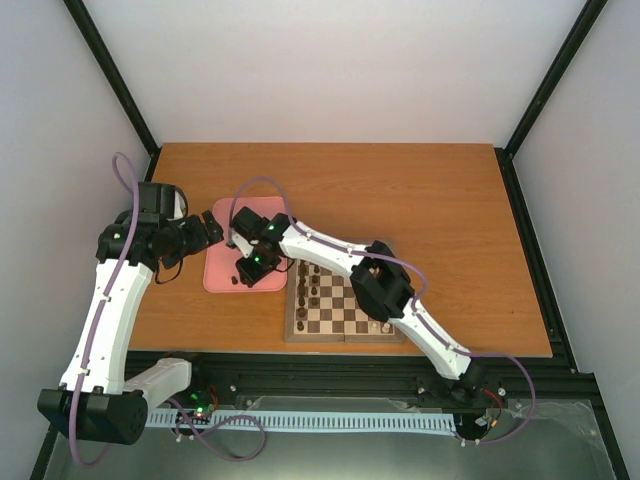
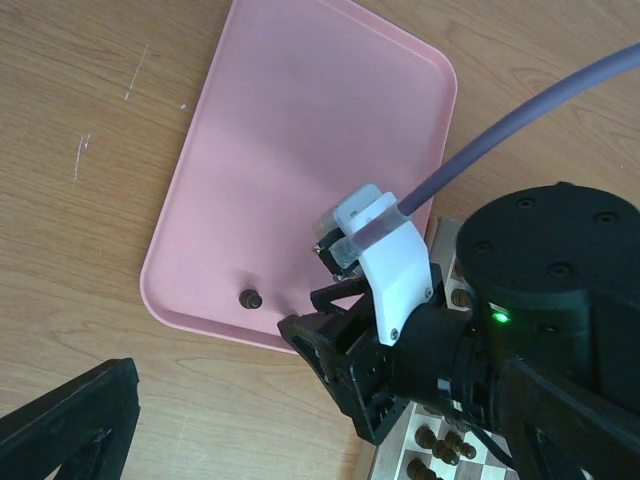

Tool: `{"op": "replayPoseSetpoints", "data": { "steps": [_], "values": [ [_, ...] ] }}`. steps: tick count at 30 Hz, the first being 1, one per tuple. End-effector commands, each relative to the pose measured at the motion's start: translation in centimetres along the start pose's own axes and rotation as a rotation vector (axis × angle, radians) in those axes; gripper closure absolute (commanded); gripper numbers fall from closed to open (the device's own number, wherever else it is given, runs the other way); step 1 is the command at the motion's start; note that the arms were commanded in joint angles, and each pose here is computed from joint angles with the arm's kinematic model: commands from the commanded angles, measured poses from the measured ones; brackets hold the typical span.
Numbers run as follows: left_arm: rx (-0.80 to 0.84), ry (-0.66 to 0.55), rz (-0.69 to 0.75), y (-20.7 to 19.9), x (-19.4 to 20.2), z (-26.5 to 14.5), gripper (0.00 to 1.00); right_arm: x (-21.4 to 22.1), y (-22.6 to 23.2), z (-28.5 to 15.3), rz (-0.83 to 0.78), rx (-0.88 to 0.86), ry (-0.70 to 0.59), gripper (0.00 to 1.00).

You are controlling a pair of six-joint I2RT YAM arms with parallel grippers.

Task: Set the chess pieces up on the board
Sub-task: Pick up the chess piece from the storage box.

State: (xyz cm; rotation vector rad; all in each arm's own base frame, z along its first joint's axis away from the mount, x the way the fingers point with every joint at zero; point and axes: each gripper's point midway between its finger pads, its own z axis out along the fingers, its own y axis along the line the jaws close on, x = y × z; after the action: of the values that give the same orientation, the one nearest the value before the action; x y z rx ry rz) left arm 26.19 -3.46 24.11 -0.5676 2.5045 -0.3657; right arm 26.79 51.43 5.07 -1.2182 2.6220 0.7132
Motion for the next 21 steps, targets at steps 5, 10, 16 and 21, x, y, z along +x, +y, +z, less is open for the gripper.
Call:
{"op": "replayPoseSetpoints", "data": {
  "steps": [5,10,16,21],
  "values": [
    [0.011,-0.011,-0.010,-0.1,0.1,-1.0,0.00,-0.4,0.4,1.1,-0.002,-0.003,-0.003,0.69],
    [0.008,-0.009,-0.012,0.0,0.2,-0.9,0.00,0.0,0.3,1.3,0.002,-0.003,0.017,0.74],
    [0.006,-0.009,-0.014,0.2,0.3,-0.8,0.00,0.8,0.1,1.4,-0.001,0.003,0.044,0.75],
    [0.004,-0.004,-0.016,0.3,0.5,-0.5,0.00,1.0,-0.1,1.4,0.001,0.010,0.050,0.77]
  ]
}}
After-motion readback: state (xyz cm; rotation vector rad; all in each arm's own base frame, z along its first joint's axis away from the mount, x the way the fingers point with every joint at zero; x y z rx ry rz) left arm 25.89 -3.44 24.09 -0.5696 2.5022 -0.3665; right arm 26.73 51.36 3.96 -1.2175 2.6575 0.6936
